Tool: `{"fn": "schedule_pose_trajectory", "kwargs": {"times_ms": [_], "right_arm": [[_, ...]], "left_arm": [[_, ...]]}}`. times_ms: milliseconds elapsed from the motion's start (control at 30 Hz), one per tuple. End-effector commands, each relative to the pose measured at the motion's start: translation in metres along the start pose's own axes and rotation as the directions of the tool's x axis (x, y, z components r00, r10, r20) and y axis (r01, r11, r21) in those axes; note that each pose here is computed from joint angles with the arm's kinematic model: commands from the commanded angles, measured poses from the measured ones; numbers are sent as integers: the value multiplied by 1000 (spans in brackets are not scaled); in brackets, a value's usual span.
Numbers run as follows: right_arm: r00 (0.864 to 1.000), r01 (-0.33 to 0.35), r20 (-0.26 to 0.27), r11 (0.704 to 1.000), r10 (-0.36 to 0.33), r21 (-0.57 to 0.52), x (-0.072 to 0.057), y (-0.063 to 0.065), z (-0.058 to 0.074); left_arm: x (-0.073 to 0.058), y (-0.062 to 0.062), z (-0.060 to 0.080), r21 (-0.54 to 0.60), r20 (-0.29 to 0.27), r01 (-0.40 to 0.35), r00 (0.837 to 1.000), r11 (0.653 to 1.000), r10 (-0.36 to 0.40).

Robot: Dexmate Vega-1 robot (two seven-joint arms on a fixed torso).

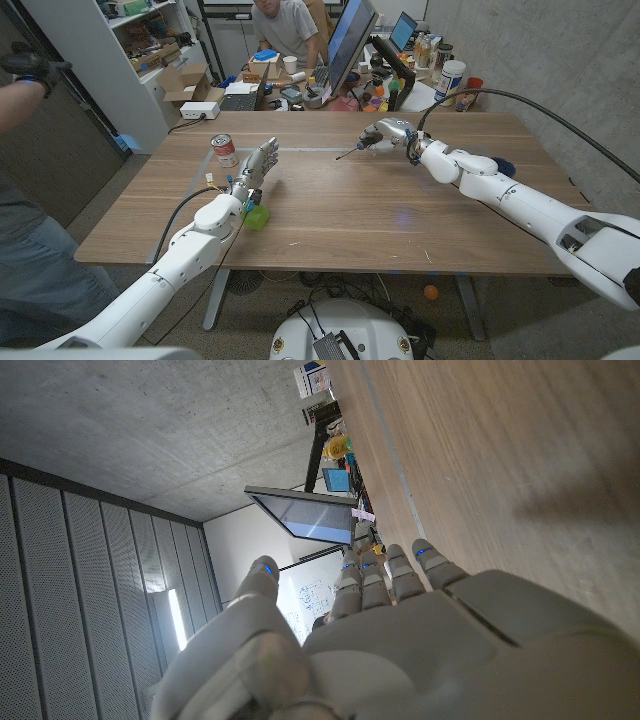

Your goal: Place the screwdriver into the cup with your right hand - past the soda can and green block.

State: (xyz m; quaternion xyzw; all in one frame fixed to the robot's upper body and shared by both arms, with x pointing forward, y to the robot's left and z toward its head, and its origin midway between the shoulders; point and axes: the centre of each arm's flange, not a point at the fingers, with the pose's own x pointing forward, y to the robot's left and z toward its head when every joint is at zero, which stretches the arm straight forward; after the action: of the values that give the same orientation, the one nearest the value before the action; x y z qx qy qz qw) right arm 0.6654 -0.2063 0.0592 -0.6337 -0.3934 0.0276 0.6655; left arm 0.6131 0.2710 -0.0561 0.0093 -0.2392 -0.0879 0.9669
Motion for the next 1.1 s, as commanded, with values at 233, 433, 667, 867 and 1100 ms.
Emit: {"fn": "schedule_pose_trajectory", "kwargs": {"times_ms": [233, 433, 667, 867, 1100], "right_arm": [[980, 167, -150, 950, -131, 264, -42, -29, -11], [975, 194, -164, 936, -150, 295, -48, -30, -10], [966, 229, -190, 920, -174, 319, -57, -31, -9], [954, 259, -233, 906, -186, 335, -71, -34, -11], [922, 318, -332, 877, -199, 360, -95, -37, -20]], "left_arm": [[6, -5, -1, -4, 3, 42, 999, 999, -42], [5, -6, -2, -4, -2, 50, 999, 999, -50], [5, -5, -4, -5, -6, 55, 998, 998, -55], [10, -6, -5, -6, -9, 71, 997, 997, -72], [17, -9, -7, -7, -14, 96, 995, 995, -96]]}}
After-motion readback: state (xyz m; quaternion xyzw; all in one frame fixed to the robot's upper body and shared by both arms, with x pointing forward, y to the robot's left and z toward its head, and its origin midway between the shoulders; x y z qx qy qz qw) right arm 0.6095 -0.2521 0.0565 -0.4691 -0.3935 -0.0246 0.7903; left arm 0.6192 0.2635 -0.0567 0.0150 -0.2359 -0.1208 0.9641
